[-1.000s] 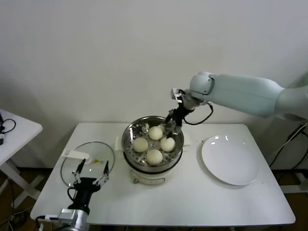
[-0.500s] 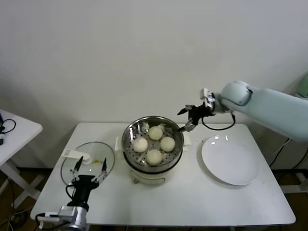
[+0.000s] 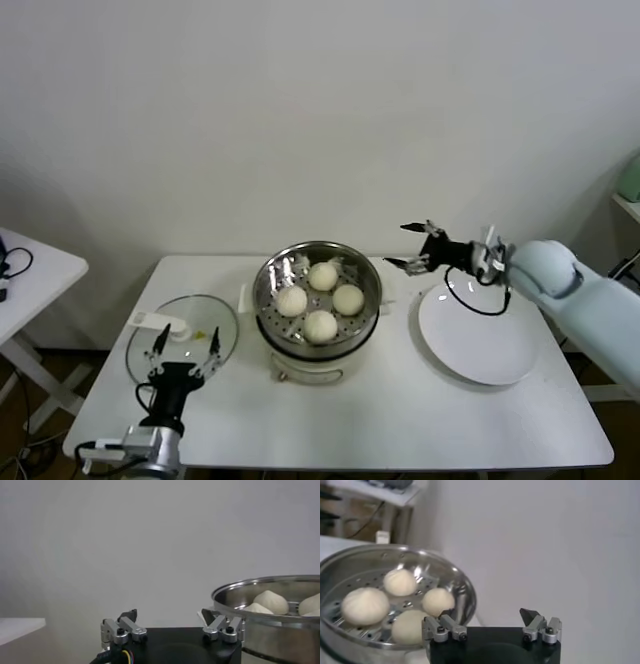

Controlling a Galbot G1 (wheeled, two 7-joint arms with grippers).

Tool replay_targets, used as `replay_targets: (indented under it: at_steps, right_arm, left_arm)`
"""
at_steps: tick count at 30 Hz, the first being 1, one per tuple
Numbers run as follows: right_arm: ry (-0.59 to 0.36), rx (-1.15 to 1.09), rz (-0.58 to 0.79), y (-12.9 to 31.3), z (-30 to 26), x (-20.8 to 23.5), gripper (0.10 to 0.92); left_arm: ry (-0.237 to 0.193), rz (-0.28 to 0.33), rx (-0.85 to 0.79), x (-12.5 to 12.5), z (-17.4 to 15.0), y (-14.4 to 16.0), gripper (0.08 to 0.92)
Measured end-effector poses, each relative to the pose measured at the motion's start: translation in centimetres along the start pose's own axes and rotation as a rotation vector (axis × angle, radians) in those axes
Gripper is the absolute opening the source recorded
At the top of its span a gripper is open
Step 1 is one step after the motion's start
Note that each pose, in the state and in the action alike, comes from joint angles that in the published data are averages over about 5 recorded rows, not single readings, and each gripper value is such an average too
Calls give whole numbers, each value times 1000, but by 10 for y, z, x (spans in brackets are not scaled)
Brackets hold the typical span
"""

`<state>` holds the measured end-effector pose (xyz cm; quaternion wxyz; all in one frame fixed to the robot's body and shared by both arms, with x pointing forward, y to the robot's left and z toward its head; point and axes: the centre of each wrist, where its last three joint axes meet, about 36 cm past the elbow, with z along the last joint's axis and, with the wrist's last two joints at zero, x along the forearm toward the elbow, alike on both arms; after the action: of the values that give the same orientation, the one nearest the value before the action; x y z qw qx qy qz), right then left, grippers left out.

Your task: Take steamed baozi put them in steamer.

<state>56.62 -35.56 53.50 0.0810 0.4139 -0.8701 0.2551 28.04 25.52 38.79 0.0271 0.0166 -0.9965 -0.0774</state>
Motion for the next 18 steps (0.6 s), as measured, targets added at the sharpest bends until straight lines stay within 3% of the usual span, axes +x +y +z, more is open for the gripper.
replay_targets:
  at_steps: [11, 18]
  right_arm:
    - [-200, -136, 256, 82, 62, 28, 823]
    - [-259, -247, 430, 145, 99, 43, 823]
  left_arm:
    - [7, -20, 0, 1, 3, 6, 823]
    - [6, -23, -5, 5, 5, 10, 823]
